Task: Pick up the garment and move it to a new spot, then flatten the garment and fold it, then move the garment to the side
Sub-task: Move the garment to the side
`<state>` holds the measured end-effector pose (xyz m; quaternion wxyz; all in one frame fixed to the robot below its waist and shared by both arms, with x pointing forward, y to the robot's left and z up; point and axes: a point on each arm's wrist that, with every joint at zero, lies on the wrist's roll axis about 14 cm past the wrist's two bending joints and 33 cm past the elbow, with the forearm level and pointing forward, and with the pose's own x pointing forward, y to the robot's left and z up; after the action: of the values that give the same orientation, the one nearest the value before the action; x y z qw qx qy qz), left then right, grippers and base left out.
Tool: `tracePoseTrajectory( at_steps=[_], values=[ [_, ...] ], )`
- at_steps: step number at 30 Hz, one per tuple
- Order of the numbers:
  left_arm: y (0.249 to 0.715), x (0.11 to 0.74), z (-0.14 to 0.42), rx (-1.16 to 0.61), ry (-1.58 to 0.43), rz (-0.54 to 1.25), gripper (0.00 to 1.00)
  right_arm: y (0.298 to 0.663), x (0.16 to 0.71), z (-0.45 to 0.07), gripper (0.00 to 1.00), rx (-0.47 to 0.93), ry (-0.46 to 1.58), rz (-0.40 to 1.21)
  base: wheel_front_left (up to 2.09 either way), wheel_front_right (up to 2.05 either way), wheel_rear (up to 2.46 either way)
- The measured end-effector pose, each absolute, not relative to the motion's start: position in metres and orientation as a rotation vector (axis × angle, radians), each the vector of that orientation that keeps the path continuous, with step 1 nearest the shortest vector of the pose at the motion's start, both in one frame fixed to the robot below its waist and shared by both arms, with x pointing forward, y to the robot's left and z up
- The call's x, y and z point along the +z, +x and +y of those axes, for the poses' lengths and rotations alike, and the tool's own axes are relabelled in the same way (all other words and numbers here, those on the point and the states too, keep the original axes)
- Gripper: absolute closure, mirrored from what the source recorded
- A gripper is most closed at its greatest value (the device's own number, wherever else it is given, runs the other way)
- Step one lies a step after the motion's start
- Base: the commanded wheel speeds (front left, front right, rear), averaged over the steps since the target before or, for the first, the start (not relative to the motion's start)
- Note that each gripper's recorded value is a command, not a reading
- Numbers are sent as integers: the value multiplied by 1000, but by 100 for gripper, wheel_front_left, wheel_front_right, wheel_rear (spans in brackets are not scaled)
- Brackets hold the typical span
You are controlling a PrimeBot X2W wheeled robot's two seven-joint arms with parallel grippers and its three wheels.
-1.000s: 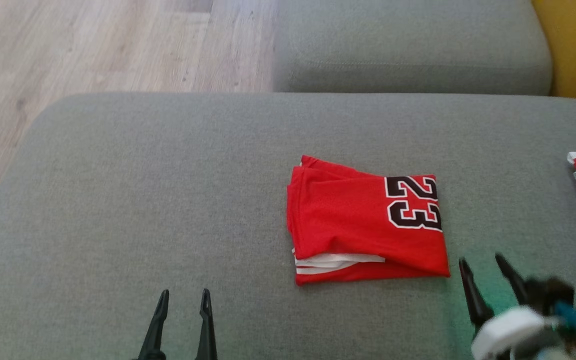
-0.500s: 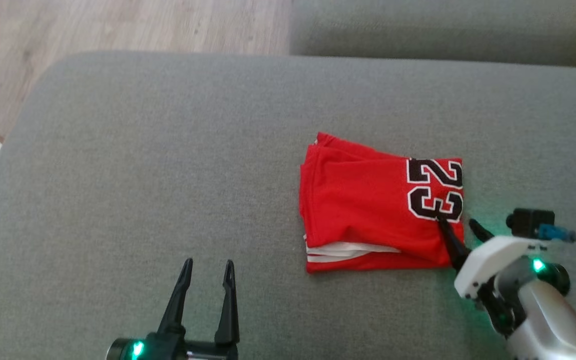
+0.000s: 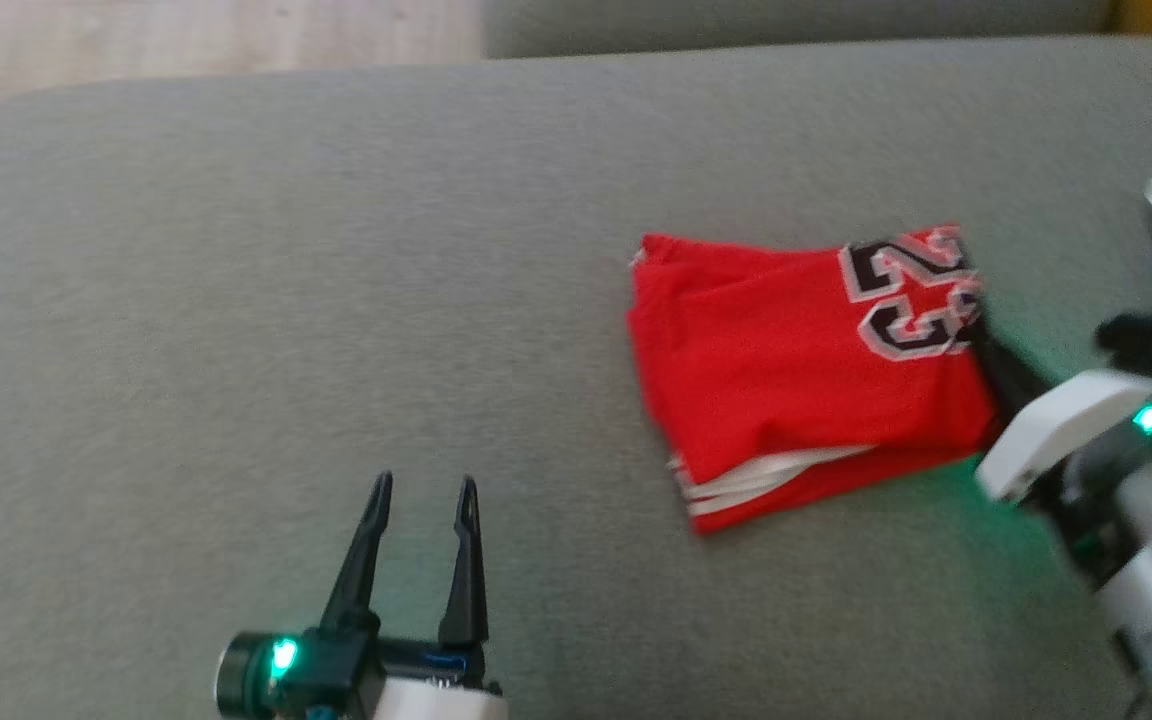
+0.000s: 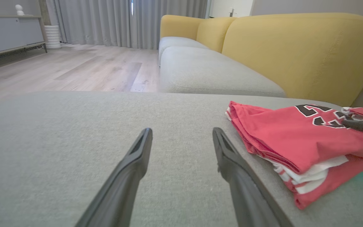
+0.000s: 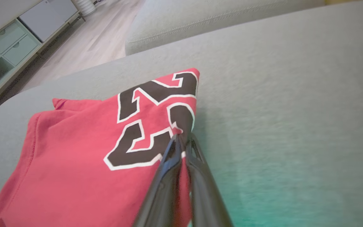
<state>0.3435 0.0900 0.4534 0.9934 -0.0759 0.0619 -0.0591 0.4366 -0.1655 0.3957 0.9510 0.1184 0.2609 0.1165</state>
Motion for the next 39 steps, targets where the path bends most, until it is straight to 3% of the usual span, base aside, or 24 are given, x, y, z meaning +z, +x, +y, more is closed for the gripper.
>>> tracePoseTrajectory(
  at_steps=[10,21,35,36,37,38,39],
  values=[
    [392,455,47,-257,-182,92,0,468,448,-281,100,99,11,418,0,0,0],
    [422,440,13,-356,-199,102,0,464,474,-360,100,-31,-134,430,0,0,0],
    [431,430,9,-362,-203,116,0,463,499,-433,100,-195,-242,439,0,0,0],
    [431,429,10,-360,-202,116,0,464,502,-436,94,-203,-247,432,0,0,0],
    [431,429,11,-358,-201,117,0,465,505,-439,77,-210,-250,418,0,0,0],
    [431,429,12,-355,-200,117,0,465,507,-442,51,-221,-255,408,0,0,0],
    [431,429,13,-351,-198,117,0,464,507,-446,0,-233,-266,409,0,0,0]
  ],
)
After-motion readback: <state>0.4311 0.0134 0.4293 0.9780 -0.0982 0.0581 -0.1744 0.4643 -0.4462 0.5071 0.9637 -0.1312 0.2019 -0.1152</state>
